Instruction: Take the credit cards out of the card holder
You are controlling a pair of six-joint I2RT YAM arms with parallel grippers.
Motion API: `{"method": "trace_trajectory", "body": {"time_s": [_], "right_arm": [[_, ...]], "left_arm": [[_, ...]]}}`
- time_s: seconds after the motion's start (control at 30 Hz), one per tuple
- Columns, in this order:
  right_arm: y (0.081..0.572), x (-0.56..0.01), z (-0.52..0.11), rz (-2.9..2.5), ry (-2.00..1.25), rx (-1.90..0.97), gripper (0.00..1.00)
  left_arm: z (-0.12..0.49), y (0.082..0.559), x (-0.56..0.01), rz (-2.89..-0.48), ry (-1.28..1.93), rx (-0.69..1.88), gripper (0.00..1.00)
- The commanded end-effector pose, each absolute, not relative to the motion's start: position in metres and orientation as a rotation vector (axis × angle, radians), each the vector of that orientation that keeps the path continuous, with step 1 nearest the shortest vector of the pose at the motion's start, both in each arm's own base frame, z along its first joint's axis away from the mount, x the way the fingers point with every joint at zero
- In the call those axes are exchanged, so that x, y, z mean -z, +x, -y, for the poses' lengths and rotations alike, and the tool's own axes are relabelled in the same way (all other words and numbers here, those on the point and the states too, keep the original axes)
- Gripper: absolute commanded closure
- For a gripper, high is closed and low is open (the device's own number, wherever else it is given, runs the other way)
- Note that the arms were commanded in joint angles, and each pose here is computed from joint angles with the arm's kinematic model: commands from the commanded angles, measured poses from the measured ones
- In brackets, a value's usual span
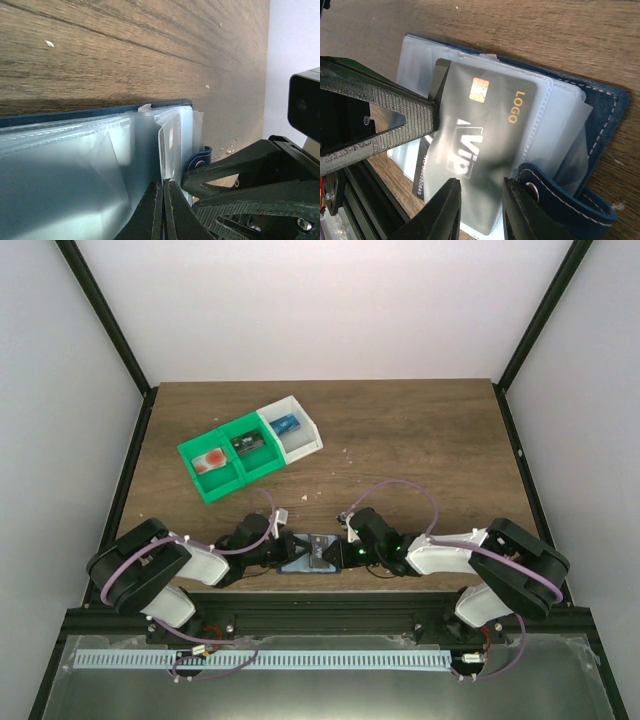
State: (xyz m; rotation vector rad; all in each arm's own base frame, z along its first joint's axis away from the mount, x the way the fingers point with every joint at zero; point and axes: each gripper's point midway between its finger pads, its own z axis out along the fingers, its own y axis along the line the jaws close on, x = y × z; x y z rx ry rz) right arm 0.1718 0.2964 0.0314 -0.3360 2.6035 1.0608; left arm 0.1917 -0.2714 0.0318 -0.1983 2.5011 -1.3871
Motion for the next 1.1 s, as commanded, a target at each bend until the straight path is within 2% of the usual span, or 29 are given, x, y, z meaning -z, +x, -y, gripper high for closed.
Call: {"method": "trace_trajectory", "body": {"time_s": [0.0, 0.73, 0.9, 1.07], "right_arm": [[0.174, -0.019, -0.284, -2.65, -0.295, -0.967, 0.75], [0.174, -0.015, -0.282, -2.669, -0.274, -0.964, 0.76], [0.176, -0.015, -0.281, -2.669, -0.27, -0.957, 0.76], [0.175, -0.012, -0.28, -2.679, -0.259, -0.951, 0.76]], "left_arm": [[0.271, 0.193, -0.035, -2.489, -0.188, 1.387, 1.0], [0.246, 0.192, -0.044, -2.469, -0.244, 1.347, 1.0], [0.248, 0.194, -0.065, -2.421, -0.185, 1.469, 1.0], [0.238, 0.198, -0.068, -2.47, -0.133, 1.313, 1.0]]}}
